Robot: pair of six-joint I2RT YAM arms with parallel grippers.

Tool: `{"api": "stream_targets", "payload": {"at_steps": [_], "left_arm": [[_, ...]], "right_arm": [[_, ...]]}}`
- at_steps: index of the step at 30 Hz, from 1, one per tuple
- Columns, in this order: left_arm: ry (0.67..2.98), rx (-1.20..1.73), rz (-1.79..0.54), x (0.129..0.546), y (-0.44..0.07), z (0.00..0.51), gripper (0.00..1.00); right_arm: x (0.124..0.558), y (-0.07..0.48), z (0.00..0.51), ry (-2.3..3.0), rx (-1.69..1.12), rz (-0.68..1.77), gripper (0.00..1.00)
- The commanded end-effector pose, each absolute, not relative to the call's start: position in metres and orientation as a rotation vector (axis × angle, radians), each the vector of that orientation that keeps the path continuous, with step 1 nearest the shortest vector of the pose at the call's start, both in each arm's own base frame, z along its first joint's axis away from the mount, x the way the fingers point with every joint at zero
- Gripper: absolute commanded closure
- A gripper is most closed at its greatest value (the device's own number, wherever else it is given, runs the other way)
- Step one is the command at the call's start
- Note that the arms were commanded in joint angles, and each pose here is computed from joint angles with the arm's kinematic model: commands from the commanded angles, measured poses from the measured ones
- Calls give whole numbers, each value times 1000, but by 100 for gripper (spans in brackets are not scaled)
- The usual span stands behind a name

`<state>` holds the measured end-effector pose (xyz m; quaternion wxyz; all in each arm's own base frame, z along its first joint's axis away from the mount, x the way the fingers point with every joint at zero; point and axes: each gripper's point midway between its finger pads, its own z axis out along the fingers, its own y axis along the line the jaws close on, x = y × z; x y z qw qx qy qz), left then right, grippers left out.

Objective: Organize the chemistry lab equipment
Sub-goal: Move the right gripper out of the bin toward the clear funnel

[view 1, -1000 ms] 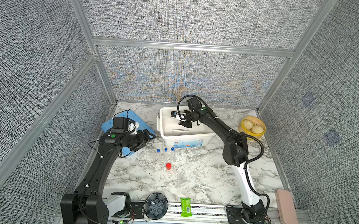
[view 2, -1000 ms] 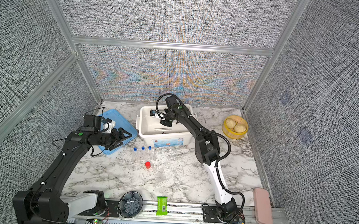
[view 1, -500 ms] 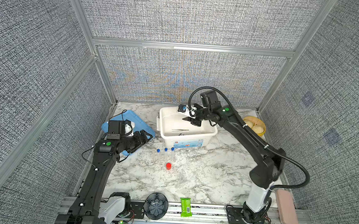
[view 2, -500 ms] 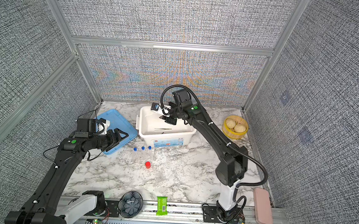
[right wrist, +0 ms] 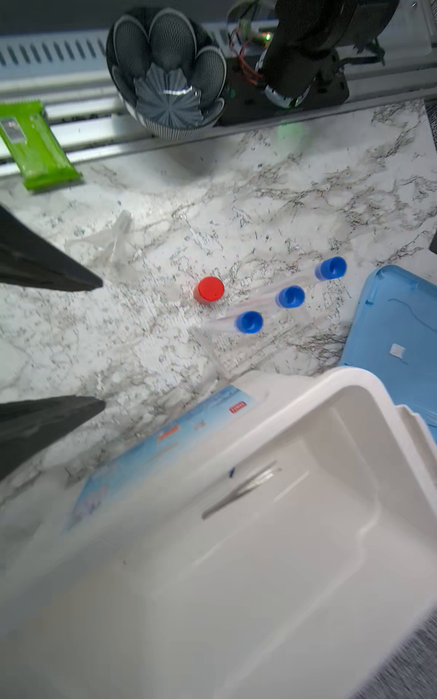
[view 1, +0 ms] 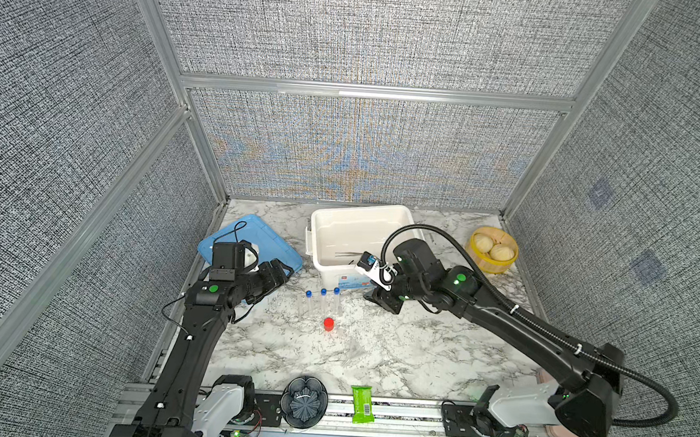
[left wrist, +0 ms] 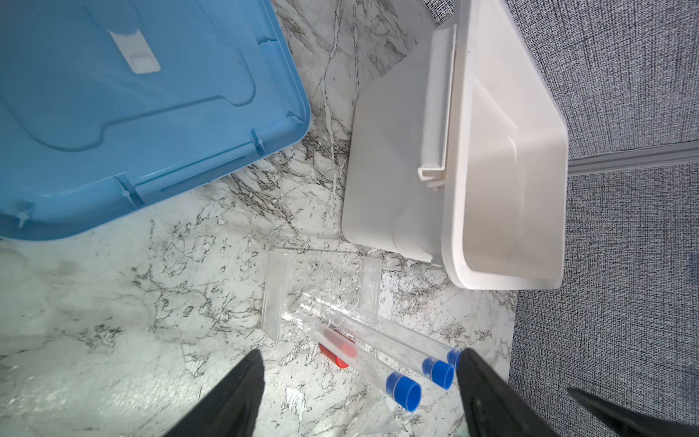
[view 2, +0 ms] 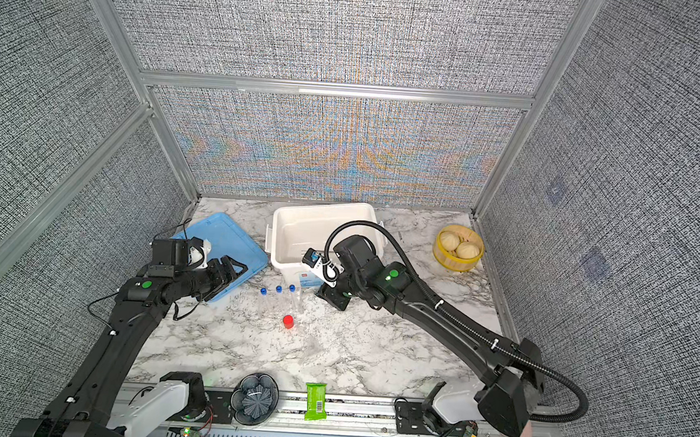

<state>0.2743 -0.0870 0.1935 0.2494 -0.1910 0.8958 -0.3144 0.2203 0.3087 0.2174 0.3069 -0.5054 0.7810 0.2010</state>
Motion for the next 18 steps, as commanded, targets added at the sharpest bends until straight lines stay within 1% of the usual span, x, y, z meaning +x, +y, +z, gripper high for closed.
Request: {"api": "stream_targets", "payload": {"at_steps": [1,4,10,14,18], "left_arm": [[2425,-506,-855,282,-87,194,19],[2425,-522,-875,286,-89,190,19],[2455,-533,-926,287,-95,181,19],[2467,-545,-942,288,-97,174,19],[2483,-523,-991,287,-103,175,19]], "right_arm": [[191,312,194,2211,-1250,639,55],[178,317,166,2281,-1246,665,51],[159,320,108,2520,-1268,714,50],[153,326,84,2585,-1317,743,49],[143,337,75,2622,-1349,851,50]]}}
